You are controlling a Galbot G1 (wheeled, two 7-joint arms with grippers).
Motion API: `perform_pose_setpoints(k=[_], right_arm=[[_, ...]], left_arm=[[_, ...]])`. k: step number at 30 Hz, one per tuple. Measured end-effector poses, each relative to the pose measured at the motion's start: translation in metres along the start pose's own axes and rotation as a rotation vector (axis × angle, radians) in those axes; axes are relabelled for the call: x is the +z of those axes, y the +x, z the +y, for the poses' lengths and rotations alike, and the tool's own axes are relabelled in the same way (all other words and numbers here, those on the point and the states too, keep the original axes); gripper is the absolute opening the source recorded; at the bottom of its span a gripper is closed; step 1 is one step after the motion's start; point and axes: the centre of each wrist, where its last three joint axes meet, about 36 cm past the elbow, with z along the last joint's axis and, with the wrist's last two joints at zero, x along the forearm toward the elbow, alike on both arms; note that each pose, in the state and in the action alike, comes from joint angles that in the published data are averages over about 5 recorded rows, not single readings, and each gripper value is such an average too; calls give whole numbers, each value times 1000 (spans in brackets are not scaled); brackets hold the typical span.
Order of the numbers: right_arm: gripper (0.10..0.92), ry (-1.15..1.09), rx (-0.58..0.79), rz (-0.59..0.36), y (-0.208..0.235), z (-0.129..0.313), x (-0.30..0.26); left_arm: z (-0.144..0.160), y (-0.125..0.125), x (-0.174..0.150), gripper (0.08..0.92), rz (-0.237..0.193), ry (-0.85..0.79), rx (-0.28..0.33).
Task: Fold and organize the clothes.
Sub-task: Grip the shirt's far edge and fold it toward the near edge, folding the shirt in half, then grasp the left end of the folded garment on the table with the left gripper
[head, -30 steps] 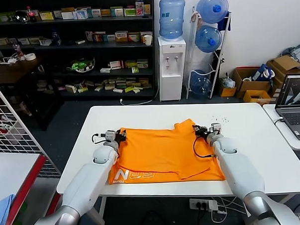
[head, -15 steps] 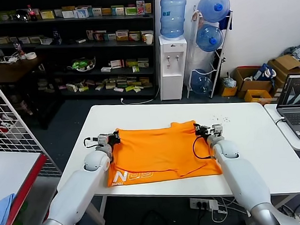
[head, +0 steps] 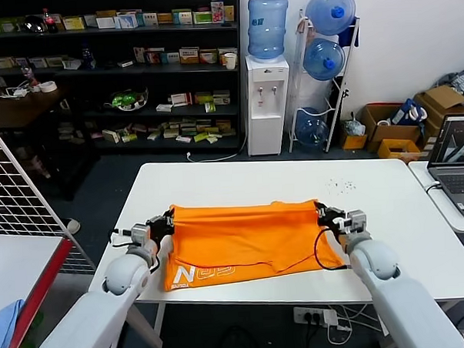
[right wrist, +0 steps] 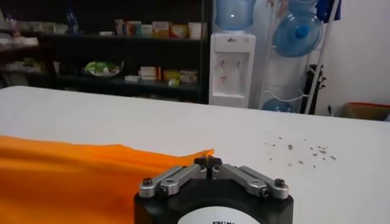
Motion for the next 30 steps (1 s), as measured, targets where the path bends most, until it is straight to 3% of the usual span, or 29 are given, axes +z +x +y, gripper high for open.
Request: perform_pose_setpoints(k=[14,18,25,30], right_arm=[[157,87,-12,137,77,20,41],[260,89,-19,136,85,27,43],[468,89,-18,117,95,31,37],[607,84,-15,112,101,33,36]], left_arm=[[-29,94,55,100,100,-48,39],[-36,107,60,166,97,-51,33],[-46,119,56,373,63,-34,21],[-49,124,56,512,64,-16,5]])
